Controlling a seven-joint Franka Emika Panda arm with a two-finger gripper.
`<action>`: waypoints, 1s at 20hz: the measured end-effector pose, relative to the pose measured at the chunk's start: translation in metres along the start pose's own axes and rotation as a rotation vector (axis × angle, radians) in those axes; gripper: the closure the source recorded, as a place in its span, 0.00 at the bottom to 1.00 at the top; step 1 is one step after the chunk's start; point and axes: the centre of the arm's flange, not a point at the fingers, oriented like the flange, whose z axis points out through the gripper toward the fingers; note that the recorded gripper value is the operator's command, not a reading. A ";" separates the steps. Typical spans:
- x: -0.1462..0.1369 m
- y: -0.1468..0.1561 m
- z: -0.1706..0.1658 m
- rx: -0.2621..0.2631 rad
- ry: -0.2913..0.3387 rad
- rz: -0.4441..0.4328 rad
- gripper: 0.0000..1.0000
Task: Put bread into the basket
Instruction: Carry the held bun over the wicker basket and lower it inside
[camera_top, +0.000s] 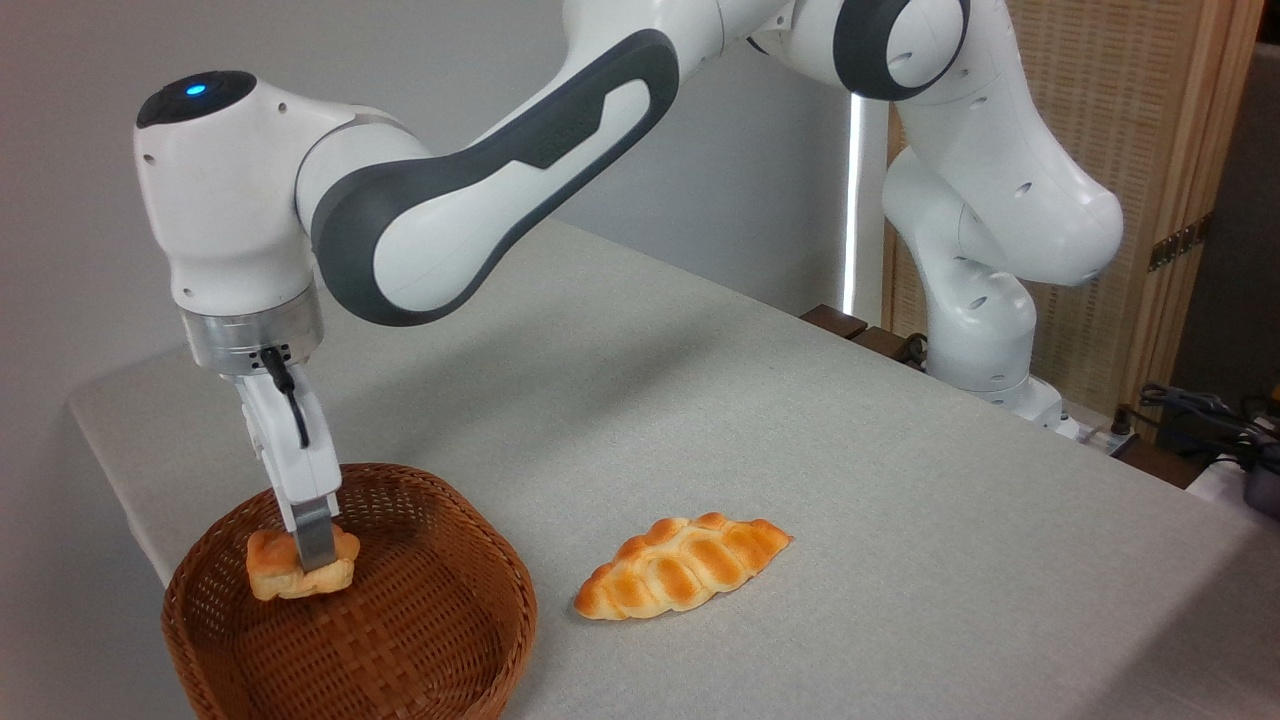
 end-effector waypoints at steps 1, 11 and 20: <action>0.002 0.002 -0.001 0.002 0.000 0.005 0.00; 0.005 0.002 -0.006 0.008 0.007 -0.031 0.00; -0.016 0.009 -0.076 0.006 -0.021 -0.051 0.00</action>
